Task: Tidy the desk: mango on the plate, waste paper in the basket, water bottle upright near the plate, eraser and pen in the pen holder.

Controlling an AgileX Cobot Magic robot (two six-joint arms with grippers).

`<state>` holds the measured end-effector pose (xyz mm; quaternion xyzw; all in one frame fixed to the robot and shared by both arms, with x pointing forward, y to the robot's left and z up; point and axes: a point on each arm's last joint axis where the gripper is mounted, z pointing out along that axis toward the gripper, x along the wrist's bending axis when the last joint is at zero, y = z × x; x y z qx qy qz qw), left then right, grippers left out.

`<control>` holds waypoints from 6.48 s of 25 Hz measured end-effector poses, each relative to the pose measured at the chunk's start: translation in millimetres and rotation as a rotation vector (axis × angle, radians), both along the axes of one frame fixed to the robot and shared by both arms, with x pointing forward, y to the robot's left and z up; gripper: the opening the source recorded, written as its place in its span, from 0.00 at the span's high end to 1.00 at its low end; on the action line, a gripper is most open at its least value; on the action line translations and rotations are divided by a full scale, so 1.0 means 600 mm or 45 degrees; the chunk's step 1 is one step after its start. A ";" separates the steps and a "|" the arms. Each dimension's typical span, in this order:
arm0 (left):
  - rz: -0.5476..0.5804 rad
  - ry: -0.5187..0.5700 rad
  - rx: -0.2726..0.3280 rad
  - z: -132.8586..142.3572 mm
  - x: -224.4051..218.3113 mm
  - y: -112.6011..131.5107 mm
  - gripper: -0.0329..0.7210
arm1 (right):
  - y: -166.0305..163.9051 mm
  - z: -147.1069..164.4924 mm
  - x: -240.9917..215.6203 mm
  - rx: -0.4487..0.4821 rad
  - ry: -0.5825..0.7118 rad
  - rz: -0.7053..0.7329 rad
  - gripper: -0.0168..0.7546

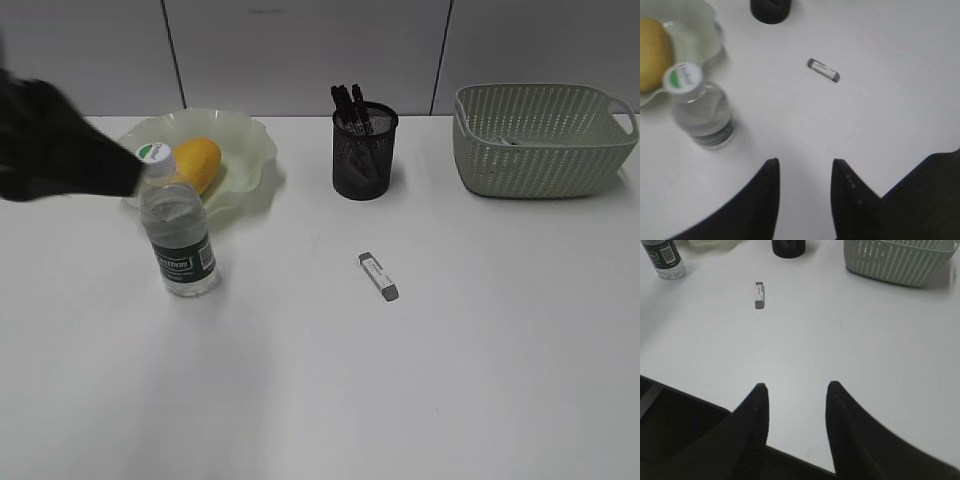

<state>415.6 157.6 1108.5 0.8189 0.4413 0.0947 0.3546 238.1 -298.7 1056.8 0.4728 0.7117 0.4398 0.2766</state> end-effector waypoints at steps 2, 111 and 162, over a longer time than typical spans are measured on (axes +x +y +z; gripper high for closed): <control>-0.056 0.038 0.083 -0.031 0.020 -0.065 0.61 | -0.003 0.000 -0.007 0.015 -0.033 -0.030 0.57; -0.019 -0.222 0.148 0.073 0.035 -0.026 0.94 | 0.000 0.000 -0.011 0.047 -0.038 -0.123 0.58; 0.740 -0.554 -0.015 -0.076 -0.311 0.247 0.41 | 0.004 0.000 -0.010 0.050 -0.041 -0.415 0.58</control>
